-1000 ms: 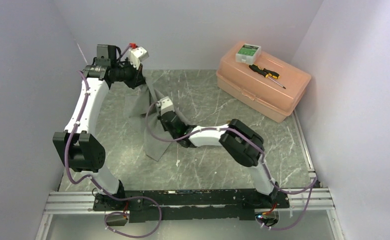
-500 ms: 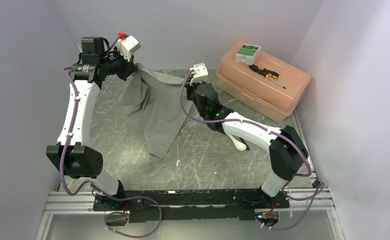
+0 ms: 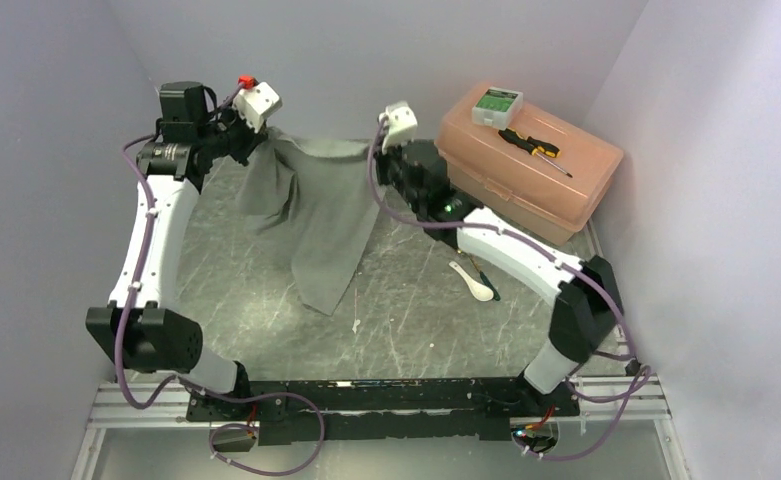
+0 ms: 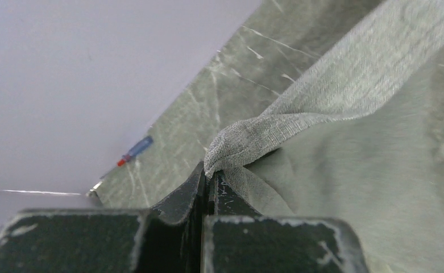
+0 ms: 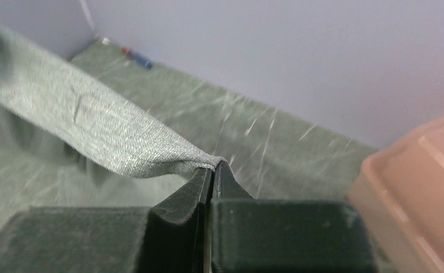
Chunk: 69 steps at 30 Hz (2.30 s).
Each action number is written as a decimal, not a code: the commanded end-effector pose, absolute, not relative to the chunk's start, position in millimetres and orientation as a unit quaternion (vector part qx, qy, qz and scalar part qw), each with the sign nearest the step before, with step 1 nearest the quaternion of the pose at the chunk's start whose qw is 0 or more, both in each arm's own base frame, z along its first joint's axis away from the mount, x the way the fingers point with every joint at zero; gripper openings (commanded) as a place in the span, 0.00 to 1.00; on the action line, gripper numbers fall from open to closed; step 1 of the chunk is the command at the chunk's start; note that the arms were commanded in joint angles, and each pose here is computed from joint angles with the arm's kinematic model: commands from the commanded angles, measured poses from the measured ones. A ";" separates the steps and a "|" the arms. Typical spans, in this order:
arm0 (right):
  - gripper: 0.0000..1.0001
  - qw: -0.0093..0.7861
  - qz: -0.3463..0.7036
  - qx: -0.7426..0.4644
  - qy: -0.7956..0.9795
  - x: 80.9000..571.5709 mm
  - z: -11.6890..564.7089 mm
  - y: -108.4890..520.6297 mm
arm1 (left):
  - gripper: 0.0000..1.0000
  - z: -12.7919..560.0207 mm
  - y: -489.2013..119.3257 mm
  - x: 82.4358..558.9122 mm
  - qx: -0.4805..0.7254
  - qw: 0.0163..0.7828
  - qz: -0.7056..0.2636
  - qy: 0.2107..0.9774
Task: Fold the napkin into a case and place the utensils inside
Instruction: Flatten out the crumpled napkin at the center of the board.
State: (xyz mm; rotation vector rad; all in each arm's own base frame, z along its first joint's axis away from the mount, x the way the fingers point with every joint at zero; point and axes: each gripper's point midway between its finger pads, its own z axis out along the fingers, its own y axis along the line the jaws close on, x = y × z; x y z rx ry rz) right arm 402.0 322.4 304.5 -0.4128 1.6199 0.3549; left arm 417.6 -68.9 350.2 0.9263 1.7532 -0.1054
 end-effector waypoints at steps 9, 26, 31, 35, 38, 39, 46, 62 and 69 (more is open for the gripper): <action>0.00 0.769 0.077 -0.153 0.616 514.9 490.1 303.3 | 0.03 475.7 -43.3 555.2 0.398 0.681 0.130 0.601; 0.00 0.618 0.095 -0.317 0.713 307.1 300.1 308.6 | 0.03 306.9 -73.8 304.6 0.620 0.480 0.041 0.619; 0.00 0.448 0.157 -0.380 0.794 229.7 159.9 309.4 | 0.07 181.6 -64.8 197.5 0.622 0.366 -0.047 0.690; 0.00 0.334 0.219 -0.418 0.816 173.3 110.6 327.2 | 0.59 130.4 -59.5 157.9 0.631 0.323 -0.068 0.702; 0.00 0.274 0.236 -0.437 0.824 149.7 96.4 335.7 | 0.80 135.3 -65.2 151.4 0.607 0.315 -0.101 0.723; 0.00 0.266 0.232 -0.437 0.827 148.5 96.8 335.2 | 0.81 142.7 -68.2 154.2 0.590 0.315 -0.114 0.735; 0.66 0.347 0.256 -0.420 0.798 192.3 177.9 342.8 | 0.81 193.4 -65.1 232.7 0.492 0.351 -0.115 0.788; 0.49 0.441 0.120 -0.233 0.858 418.1 115.7 321.8 | 0.67 80.3 22.1 408.0 0.383 0.272 -0.005 0.883; 0.39 0.438 0.107 -0.180 0.874 479.8 79.3 317.8 | 0.65 33.5 53.8 444.5 0.383 0.248 0.070 0.887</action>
